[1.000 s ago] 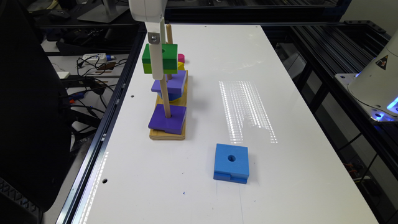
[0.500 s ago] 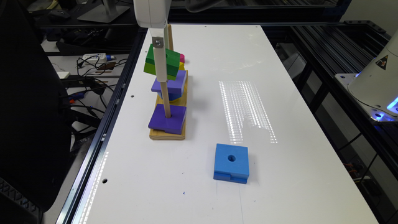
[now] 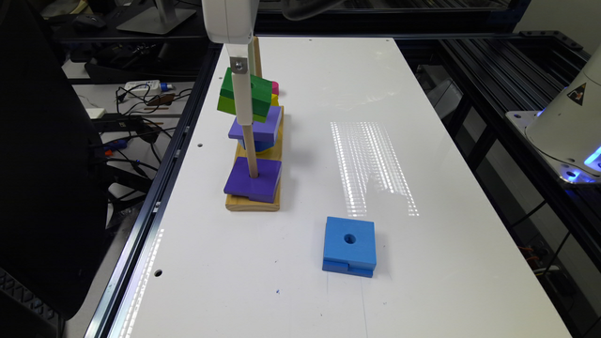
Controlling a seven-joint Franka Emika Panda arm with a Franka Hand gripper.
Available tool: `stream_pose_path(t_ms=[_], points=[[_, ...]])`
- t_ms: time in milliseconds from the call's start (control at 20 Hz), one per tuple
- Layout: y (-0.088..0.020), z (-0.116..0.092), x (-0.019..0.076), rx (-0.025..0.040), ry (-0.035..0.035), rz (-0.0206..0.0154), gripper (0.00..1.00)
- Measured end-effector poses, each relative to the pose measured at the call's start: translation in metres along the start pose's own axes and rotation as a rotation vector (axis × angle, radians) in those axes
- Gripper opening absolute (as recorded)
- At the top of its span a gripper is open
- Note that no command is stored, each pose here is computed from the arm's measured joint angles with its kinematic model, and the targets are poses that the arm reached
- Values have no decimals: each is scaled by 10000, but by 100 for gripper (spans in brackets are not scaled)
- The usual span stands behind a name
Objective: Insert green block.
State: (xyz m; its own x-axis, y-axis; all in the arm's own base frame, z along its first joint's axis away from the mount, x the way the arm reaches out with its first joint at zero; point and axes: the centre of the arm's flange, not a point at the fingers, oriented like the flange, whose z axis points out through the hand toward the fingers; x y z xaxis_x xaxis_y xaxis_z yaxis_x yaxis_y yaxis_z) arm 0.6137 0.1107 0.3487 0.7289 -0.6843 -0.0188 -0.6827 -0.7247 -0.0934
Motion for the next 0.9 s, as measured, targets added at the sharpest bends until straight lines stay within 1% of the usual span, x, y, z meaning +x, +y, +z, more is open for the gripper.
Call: stream_pose_path(t_ms=[750, 900], points=[[-2, 26, 3, -10, -17, 1, 0], [-6, 53, 10, 16, -4, 3, 0]])
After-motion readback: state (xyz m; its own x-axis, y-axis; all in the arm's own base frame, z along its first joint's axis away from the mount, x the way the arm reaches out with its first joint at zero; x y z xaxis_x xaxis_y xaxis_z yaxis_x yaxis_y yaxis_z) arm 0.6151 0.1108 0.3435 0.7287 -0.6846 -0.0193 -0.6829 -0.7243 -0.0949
